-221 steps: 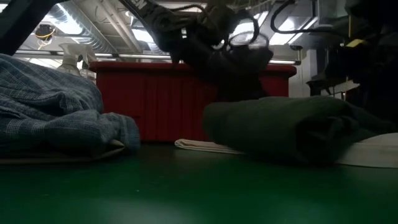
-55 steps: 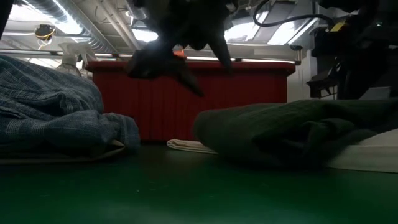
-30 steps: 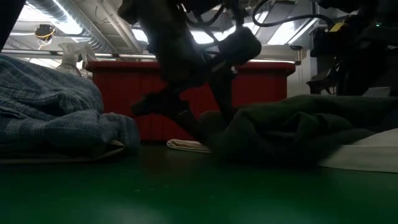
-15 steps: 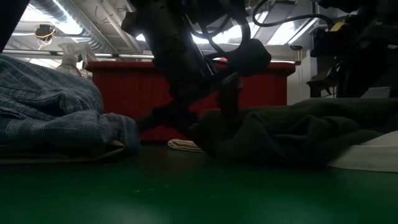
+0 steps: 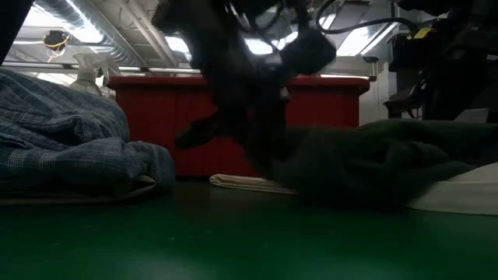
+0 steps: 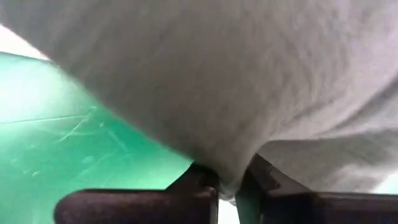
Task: Fold Laundry from Bin
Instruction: Stack the folded green polo shirt on top of the blue polo shirt
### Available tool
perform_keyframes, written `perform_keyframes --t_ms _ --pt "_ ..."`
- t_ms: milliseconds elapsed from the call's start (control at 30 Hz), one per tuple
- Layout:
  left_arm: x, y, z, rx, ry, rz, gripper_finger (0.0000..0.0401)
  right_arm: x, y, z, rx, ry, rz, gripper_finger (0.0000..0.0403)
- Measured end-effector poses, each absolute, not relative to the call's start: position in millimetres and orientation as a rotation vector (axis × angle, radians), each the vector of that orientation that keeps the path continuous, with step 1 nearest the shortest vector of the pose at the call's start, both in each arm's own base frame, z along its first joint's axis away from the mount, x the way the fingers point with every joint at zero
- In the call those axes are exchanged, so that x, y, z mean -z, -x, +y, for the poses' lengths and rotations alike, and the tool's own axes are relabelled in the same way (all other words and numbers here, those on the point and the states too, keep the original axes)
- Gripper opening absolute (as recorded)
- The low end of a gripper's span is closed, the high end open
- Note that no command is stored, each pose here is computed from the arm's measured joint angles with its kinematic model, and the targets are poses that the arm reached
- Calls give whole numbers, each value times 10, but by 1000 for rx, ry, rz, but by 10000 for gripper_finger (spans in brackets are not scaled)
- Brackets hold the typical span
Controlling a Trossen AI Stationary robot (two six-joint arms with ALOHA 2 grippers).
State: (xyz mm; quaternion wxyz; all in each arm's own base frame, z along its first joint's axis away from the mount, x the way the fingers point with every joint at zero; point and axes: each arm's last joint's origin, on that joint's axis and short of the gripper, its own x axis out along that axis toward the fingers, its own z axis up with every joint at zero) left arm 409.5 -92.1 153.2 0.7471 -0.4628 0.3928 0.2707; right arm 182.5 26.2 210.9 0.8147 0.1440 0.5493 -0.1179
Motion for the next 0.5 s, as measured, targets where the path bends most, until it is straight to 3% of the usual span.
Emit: perform_keyframes --t_ms 500 --pt "-2277 -3840 -826 -506 1074 817 12 -2216 -1865 275 219 -331 1138 143"
